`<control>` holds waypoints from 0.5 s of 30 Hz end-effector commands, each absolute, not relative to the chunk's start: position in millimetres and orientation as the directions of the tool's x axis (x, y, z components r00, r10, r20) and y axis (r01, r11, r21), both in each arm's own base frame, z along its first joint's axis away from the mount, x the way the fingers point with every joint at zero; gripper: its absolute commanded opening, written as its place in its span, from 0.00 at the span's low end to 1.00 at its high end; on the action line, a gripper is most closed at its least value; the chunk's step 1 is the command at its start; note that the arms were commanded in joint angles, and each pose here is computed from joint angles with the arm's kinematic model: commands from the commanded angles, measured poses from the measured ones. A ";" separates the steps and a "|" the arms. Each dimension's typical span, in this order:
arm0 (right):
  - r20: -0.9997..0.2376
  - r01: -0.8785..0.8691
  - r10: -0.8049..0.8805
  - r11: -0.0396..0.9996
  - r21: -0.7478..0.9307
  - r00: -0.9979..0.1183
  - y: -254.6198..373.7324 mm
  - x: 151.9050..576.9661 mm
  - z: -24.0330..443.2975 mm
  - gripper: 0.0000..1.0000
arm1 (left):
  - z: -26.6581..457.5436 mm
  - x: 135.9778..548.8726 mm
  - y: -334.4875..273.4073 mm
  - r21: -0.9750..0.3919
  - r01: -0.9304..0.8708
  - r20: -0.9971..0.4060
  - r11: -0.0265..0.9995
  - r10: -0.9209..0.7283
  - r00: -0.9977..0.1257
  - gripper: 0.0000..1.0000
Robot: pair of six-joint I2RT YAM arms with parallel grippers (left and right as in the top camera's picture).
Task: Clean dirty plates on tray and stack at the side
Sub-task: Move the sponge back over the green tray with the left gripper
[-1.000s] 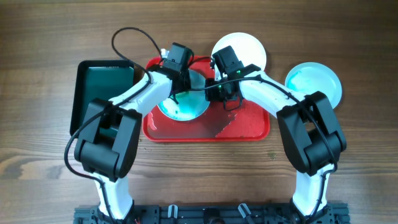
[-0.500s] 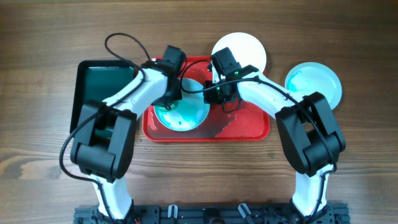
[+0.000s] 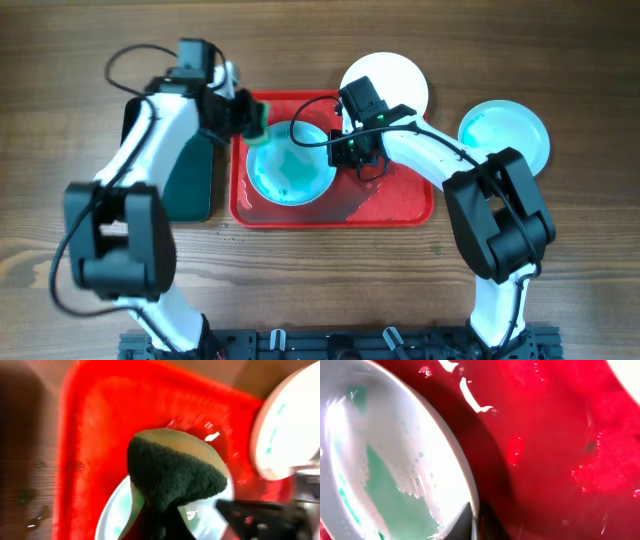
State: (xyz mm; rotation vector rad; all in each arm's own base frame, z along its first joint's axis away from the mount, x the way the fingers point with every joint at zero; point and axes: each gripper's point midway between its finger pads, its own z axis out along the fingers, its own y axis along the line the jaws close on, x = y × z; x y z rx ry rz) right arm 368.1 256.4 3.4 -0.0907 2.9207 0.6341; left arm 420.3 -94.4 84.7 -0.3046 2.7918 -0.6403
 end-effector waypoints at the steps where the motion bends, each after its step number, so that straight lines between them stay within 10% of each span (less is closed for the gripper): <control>1: -0.137 -0.056 0.000 0.914 0.402 -0.991 254.9 368.6 -5.6 0.18 | 118.1 426.3 -74.1 -0.446 -0.136 -0.280 0.885 -0.282 -0.918 0.04; 9: -0.066 0.039 0.072 0.915 0.403 -0.995 252.7 361.6 -12.2 0.04 | 105.6 420.3 -46.6 -0.304 -0.211 -0.283 0.929 -0.300 -0.911 0.04; 15: -0.363 -0.030 0.059 0.972 0.235 -0.930 217.6 389.7 69.8 0.04 | 104.3 417.6 -46.2 -0.300 -0.215 -0.273 0.929 -0.300 -0.914 0.04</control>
